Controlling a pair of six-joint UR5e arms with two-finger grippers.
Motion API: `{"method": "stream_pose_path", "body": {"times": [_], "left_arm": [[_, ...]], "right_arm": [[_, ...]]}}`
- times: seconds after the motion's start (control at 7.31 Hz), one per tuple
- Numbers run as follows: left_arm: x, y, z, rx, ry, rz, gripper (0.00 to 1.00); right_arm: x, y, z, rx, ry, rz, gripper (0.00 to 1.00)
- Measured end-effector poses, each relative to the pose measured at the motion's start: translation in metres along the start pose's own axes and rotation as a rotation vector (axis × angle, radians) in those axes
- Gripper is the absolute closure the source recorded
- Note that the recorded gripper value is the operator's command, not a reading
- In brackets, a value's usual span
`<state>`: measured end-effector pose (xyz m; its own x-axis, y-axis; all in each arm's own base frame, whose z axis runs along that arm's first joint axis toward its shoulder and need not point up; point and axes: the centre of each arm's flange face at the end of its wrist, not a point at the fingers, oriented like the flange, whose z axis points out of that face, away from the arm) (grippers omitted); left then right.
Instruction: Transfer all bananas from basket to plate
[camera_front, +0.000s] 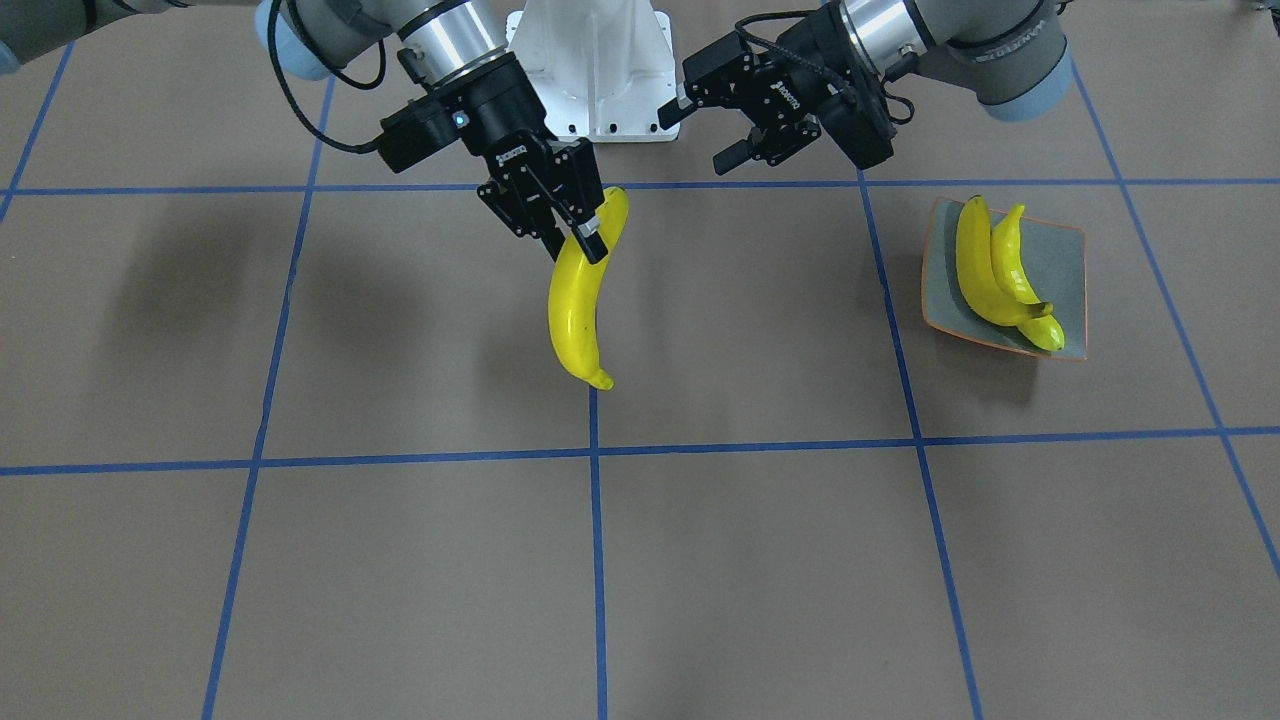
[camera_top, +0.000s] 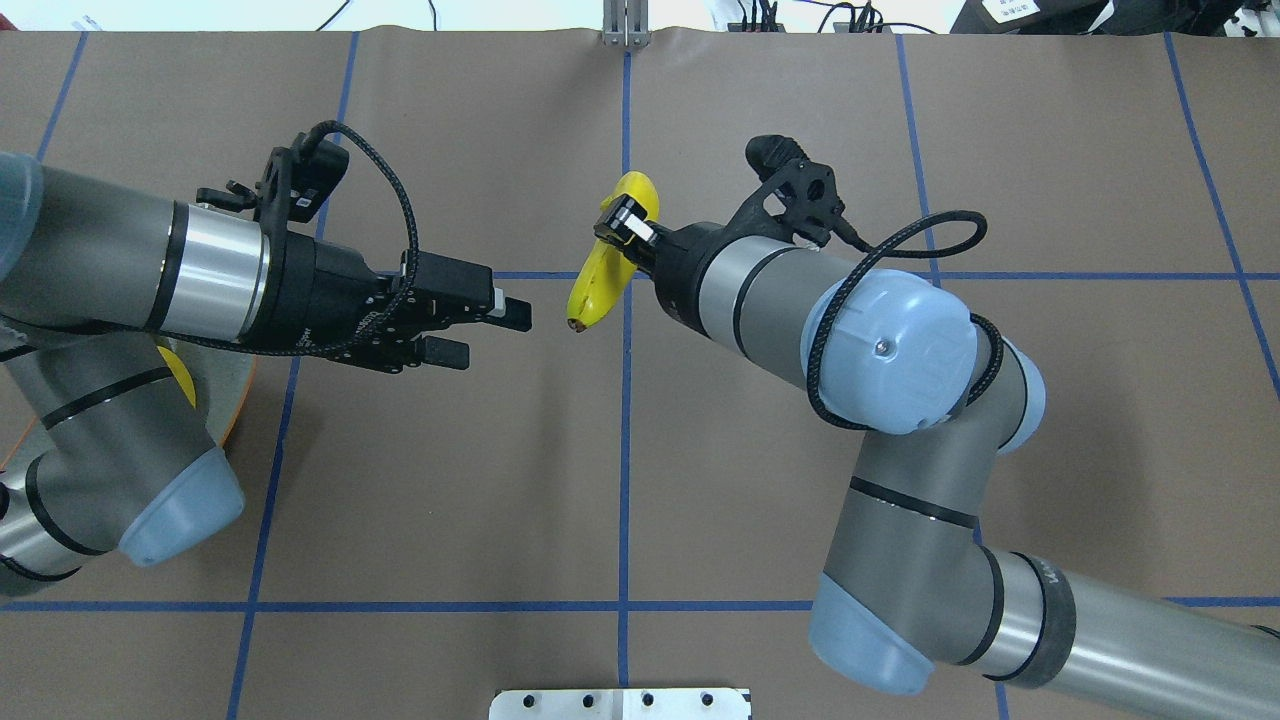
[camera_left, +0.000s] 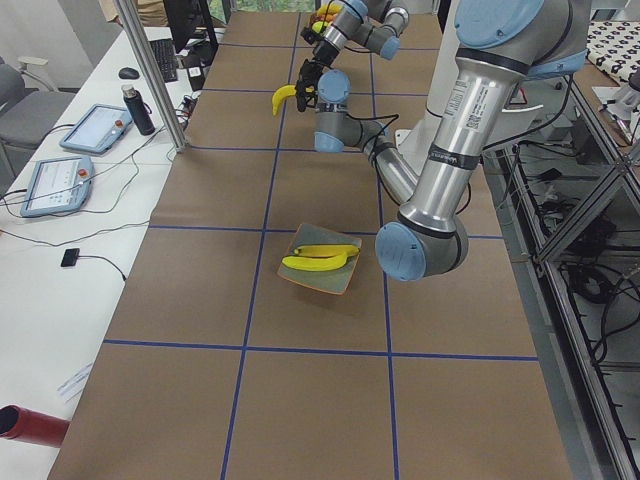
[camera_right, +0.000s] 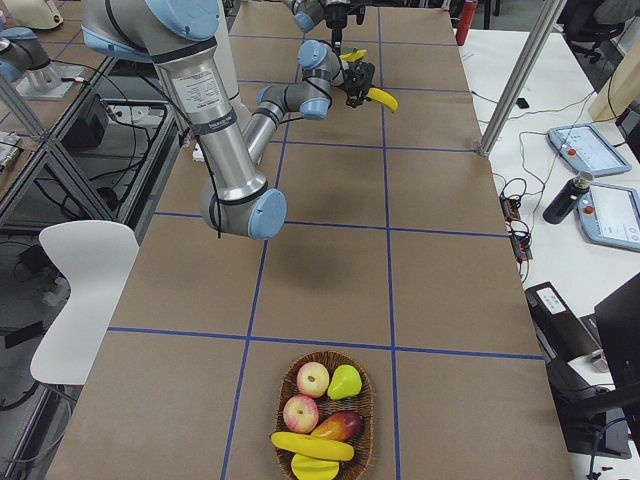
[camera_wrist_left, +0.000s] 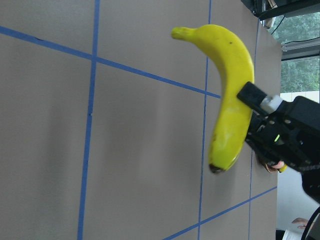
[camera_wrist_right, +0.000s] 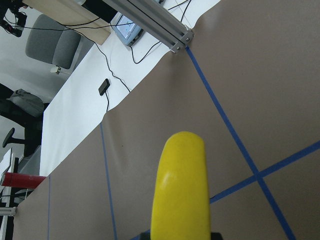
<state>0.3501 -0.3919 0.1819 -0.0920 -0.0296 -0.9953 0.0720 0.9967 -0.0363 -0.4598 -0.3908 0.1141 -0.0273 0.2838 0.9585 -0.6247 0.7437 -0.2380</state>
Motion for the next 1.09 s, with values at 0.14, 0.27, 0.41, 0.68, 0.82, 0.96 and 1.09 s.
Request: {"method": "stream_pose_path", "body": {"times": [0.14,0.27,0.41,0.68,0.82,0.96,1.09], "left_arm": [[0.002,0.001,0.002,0.0,0.003,0.002,0.0],[0.003,0.001,0.002,0.0,0.004,0.002,0.0],[0.004,0.001,0.002,-0.001,0.007,0.004,0.0],[0.004,0.002,0.002,-0.001,0.01,0.009,0.03],[0.005,0.002,0.002,-0.001,0.011,0.012,0.13],[0.005,0.002,0.002,-0.001,0.012,0.014,0.16],[0.006,0.003,0.002,-0.003,0.016,0.02,0.16]], "right_arm": [[-0.007,0.015,-0.006,-0.008,-0.009,0.044,1.0],[-0.011,0.024,-0.013,-0.021,-0.018,0.087,1.0],[-0.014,0.03,-0.019,-0.034,-0.026,0.118,1.0],[-0.016,0.042,-0.028,-0.062,-0.037,0.139,1.0],[-0.017,0.045,-0.031,-0.07,-0.042,0.141,1.0],[-0.018,0.047,-0.033,-0.074,-0.045,0.143,1.0],[-0.019,0.047,-0.034,-0.075,-0.046,0.143,1.0]]}}
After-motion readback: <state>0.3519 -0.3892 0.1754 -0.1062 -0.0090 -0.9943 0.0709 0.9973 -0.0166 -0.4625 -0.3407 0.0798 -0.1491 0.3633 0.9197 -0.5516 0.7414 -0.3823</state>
